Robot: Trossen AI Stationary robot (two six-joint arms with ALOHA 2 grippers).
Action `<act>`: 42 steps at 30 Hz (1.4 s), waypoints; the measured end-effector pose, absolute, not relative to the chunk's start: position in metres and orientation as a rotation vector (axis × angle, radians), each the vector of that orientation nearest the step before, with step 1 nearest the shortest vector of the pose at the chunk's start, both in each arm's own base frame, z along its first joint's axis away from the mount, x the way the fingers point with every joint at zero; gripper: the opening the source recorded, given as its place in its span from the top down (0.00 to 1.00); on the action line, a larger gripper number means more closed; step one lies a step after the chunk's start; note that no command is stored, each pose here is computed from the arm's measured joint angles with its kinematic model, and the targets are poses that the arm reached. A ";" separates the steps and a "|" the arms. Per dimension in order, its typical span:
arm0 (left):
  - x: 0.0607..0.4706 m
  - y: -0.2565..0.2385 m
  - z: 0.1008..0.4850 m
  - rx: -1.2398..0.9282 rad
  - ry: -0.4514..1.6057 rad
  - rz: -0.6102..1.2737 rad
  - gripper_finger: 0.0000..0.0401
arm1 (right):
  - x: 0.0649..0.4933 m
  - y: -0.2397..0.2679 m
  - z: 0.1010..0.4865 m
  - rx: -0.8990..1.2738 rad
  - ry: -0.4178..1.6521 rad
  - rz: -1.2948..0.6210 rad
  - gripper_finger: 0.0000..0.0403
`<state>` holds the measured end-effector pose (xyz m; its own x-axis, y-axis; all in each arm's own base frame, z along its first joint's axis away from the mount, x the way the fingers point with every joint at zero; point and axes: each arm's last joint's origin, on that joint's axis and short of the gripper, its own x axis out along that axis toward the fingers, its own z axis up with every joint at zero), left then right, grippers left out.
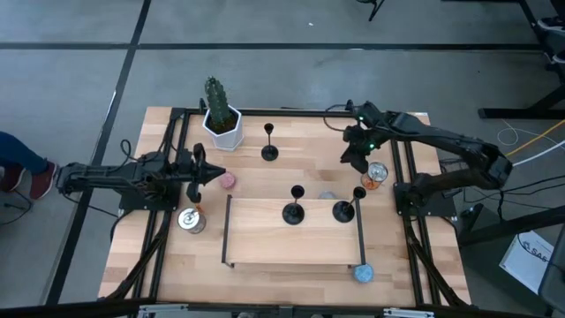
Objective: Pick & Place candle stick holders
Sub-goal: Adjust the shelf to the center of the table
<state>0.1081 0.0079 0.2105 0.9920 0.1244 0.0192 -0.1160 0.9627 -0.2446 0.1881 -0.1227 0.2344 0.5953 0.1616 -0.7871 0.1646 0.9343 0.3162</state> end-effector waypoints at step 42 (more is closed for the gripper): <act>0.141 -0.066 0.287 -0.156 0.211 -0.310 1.00 | 0.107 0.009 0.326 0.359 0.571 0.391 0.80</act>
